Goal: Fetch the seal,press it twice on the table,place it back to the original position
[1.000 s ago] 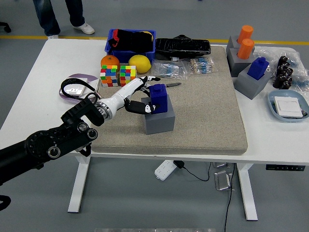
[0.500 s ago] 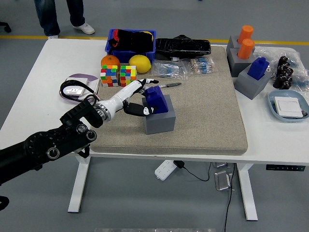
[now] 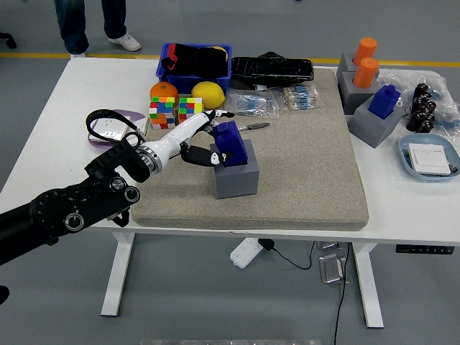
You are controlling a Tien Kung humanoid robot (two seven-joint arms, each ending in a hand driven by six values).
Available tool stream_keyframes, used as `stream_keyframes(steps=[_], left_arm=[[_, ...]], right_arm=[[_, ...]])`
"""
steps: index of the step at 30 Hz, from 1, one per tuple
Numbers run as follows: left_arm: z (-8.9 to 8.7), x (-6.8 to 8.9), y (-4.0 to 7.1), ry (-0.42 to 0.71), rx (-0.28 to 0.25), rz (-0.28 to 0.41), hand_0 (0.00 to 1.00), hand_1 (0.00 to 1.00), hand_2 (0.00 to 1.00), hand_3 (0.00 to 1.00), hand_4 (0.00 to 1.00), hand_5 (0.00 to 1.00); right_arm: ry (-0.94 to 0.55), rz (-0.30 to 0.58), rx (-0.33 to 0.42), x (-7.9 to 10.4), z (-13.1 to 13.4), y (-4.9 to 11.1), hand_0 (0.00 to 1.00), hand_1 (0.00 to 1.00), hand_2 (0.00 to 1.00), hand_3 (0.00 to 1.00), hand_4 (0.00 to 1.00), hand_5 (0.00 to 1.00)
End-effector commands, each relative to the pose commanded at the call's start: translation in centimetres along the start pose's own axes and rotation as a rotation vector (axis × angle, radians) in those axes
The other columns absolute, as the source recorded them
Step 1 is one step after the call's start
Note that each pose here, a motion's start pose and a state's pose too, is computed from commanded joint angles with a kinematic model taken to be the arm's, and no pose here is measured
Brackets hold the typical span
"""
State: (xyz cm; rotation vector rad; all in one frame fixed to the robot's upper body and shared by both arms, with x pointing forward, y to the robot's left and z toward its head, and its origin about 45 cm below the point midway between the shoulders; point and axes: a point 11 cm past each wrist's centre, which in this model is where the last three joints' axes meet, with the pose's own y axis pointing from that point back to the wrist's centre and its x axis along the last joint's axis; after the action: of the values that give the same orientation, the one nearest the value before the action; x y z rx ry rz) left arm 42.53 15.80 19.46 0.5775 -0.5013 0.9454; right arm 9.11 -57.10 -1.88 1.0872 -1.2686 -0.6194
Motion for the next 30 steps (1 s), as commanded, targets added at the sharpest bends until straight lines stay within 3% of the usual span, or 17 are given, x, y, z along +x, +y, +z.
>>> stream_keyframes(steps=[30], left_arm=[[1.2,-0.7,-0.3,-0.125,-0.014,-0.050,0.825,0.480,0.392,0.906,0.584,0.002]], right_arm=[[-0.001,0.001,0.001,0.1,0.0,0.0,0.818,0.727,0.723,0.681,0.777,0.581]])
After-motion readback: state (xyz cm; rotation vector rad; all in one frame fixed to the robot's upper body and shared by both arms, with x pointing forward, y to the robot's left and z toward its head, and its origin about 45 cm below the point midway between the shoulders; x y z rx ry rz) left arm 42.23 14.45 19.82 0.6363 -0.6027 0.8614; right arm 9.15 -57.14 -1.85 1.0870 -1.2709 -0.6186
